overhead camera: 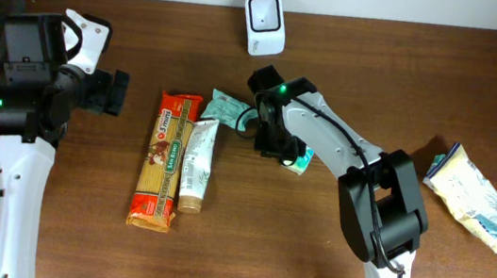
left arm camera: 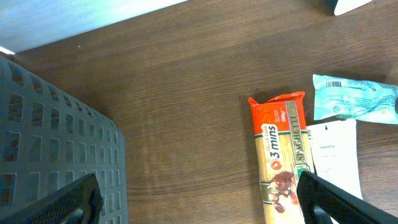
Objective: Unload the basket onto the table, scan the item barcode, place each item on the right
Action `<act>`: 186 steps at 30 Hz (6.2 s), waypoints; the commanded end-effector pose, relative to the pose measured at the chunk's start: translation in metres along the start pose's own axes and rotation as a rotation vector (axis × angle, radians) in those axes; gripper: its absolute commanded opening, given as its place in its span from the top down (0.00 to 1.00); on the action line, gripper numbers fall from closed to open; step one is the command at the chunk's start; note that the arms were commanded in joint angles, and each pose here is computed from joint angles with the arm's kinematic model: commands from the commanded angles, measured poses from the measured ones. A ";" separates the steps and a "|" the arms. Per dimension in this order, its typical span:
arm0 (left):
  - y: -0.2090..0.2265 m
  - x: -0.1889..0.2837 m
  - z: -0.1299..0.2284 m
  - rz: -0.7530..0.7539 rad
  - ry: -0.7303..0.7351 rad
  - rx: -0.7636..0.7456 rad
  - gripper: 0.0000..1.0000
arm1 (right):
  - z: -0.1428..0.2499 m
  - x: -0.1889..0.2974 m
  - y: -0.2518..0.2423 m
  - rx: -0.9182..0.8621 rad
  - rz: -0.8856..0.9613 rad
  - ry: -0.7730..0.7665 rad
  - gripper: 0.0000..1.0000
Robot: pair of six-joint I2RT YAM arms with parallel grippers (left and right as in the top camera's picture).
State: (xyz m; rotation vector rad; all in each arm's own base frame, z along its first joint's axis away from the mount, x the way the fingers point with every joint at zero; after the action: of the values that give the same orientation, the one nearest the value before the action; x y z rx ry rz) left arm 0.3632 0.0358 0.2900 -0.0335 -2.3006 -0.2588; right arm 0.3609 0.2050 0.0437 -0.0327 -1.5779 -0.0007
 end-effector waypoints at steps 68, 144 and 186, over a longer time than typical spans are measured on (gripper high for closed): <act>0.000 0.002 -0.003 0.006 -0.013 -0.014 0.01 | 0.017 -0.004 -0.099 -0.005 -0.415 -0.133 0.49; 0.000 0.002 -0.003 0.006 -0.013 -0.014 0.01 | 0.088 0.090 -0.274 -0.257 0.043 0.302 0.83; 0.000 0.002 -0.003 0.006 -0.013 -0.014 0.01 | -0.087 -0.025 0.061 -0.141 -0.573 -0.152 0.96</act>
State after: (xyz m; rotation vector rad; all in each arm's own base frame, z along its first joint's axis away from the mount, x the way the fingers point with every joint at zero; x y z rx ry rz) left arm 0.3633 0.0358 0.2898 -0.0337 -2.2999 -0.2587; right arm 0.4519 0.2657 0.0342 0.3160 -1.6741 -0.6167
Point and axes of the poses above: each gripper's point midway between its finger pads, its own x axis back along the fingers, its own y axis along the line the jaws close on, z = x × y, the point moved 2 cm from there along x, back along the fingers, and after that the axes turned 3 degrees about x, right-handed, at the moved point
